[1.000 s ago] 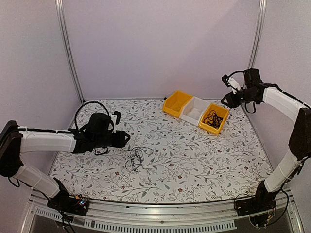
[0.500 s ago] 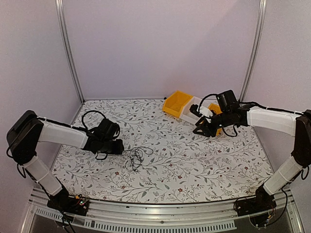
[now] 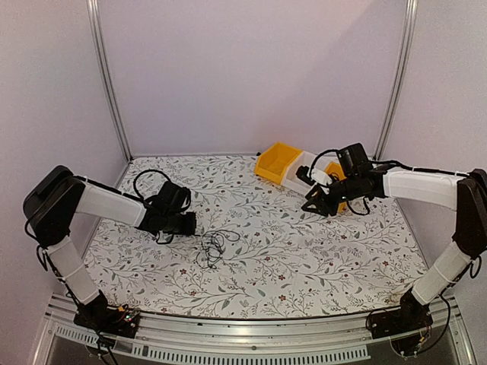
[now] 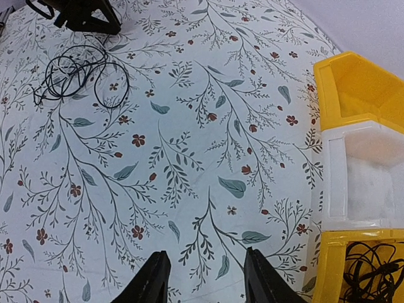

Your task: Untangle the cables

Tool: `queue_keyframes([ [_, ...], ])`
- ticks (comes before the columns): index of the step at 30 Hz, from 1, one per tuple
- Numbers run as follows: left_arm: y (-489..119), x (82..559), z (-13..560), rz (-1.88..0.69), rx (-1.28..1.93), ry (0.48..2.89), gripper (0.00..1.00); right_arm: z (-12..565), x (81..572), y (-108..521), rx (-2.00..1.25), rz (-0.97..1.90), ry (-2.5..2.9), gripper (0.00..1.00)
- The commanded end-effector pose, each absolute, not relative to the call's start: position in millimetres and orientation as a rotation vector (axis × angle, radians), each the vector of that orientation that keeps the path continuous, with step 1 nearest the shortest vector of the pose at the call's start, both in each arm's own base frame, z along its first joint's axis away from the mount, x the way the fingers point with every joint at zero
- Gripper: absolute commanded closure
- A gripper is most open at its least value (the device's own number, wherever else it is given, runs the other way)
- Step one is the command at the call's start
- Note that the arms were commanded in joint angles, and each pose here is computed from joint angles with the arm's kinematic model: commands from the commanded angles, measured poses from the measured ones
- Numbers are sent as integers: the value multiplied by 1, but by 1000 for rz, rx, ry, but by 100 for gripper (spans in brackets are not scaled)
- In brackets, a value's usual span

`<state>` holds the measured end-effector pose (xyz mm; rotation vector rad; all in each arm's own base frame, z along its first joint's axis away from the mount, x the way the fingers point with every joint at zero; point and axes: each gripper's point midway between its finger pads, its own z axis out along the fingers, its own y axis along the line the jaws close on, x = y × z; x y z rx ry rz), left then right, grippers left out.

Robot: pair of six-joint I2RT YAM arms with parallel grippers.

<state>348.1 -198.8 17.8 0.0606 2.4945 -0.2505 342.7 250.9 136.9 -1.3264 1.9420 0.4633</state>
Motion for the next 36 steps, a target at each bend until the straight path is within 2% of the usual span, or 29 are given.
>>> queue_keyframes([
  [1, -209, 366, 28, -303, 90, 2438, 90, 127, 344, 252, -1340, 474, 1950, 56],
  [5, -216, 368, 35, -338, 130, 2418, 100, 122, 344, 252, -1345, 475, 1963, 57],
  [9, -224, 368, 61, -398, 182, 2359, 100, 120, 345, 252, -1346, 468, 1968, 57],
  [18, -261, 335, 177, -613, 420, 2083, 100, 147, 356, 262, -1293, 493, 1920, 54],
  [24, -276, 302, 232, -672, 557, 1921, 100, 212, 340, 321, -1374, 663, 1771, 48],
  [31, -292, 263, 266, -775, 710, 1737, 100, 262, 308, 413, -1469, 925, 1633, 47],
  [36, -287, 257, 278, -790, 663, 1697, 100, 258, 289, 459, -1503, 1090, 1613, 43],
])
